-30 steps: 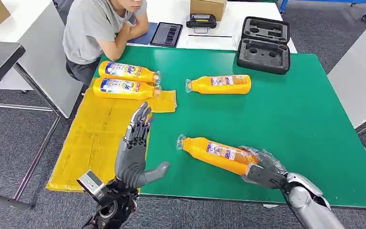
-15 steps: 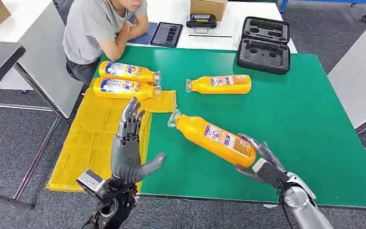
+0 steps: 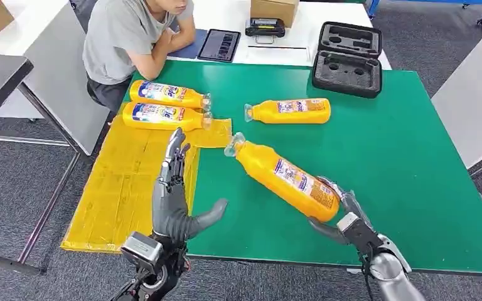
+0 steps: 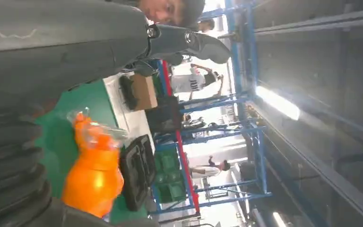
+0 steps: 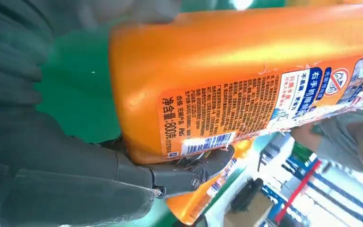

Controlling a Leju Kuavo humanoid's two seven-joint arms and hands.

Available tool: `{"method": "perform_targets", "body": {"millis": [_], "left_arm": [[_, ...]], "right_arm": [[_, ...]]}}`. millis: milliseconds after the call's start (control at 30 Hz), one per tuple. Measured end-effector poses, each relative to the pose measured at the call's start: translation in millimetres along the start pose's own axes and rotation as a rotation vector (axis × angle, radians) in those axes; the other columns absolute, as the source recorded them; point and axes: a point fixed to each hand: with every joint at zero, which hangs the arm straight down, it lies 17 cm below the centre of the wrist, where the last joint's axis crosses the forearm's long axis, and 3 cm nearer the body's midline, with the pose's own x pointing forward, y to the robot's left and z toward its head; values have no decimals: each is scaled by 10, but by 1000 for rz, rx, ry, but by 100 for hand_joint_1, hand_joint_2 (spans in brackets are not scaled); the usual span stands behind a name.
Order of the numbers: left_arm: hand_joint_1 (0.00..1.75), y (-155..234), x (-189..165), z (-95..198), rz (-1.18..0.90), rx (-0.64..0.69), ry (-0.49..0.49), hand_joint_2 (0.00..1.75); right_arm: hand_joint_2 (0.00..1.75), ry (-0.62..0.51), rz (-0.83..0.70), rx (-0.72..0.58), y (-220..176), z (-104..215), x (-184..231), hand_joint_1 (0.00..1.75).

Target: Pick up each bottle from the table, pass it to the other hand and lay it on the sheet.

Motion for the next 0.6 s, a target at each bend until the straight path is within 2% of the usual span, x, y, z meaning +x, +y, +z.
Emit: {"method": "perform_targets", "body": {"millis": [133, 267, 433, 600], "left_arm": [[0, 29, 14, -11, 12, 2, -1, 175], [0, 24, 54, -38, -162, 13, -68, 175], [0, -101, -13, -8, -77, -45, -36, 175], [0, -101, -6, -21, -92, -42, -45, 175]], "right_arm": [[175, -25, -29, -21, 112, 9, 98, 175], [175, -58, -26, -26, 190, 0, 238, 175], [175, -121, -55, -53, 206, 23, 469, 175], [175, -118, -18, -57, 250, 48, 502, 175]]}}
